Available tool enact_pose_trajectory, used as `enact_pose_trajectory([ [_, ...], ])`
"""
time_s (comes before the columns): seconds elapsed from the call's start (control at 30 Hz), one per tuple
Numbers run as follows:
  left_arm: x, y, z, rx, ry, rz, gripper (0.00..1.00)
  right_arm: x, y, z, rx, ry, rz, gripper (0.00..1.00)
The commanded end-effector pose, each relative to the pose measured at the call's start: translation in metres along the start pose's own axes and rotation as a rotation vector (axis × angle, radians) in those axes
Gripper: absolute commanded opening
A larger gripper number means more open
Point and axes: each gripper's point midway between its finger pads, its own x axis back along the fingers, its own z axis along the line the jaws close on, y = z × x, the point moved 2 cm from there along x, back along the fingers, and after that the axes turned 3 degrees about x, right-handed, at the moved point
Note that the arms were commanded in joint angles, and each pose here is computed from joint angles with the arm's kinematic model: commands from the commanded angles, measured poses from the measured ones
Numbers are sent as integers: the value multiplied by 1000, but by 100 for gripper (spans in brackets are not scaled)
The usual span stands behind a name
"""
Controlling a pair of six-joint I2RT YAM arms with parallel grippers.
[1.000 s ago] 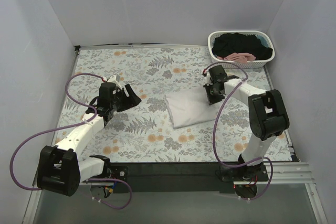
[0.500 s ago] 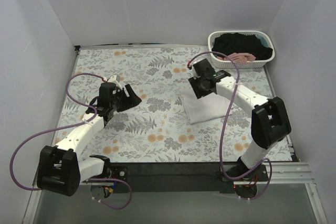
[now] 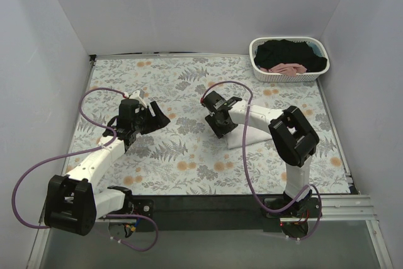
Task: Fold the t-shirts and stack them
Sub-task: Neatly place the folded tshirt to the corner
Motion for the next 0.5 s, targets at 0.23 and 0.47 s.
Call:
enact_pose_trajectory([
  [0.23, 5, 11, -10, -19, -35, -32, 67, -12, -13, -10, 37, -179, 45, 26],
  [0.47, 7, 13, -12, -22, -42, -39, 67, -8, -30, -73, 59, -405, 100, 1],
])
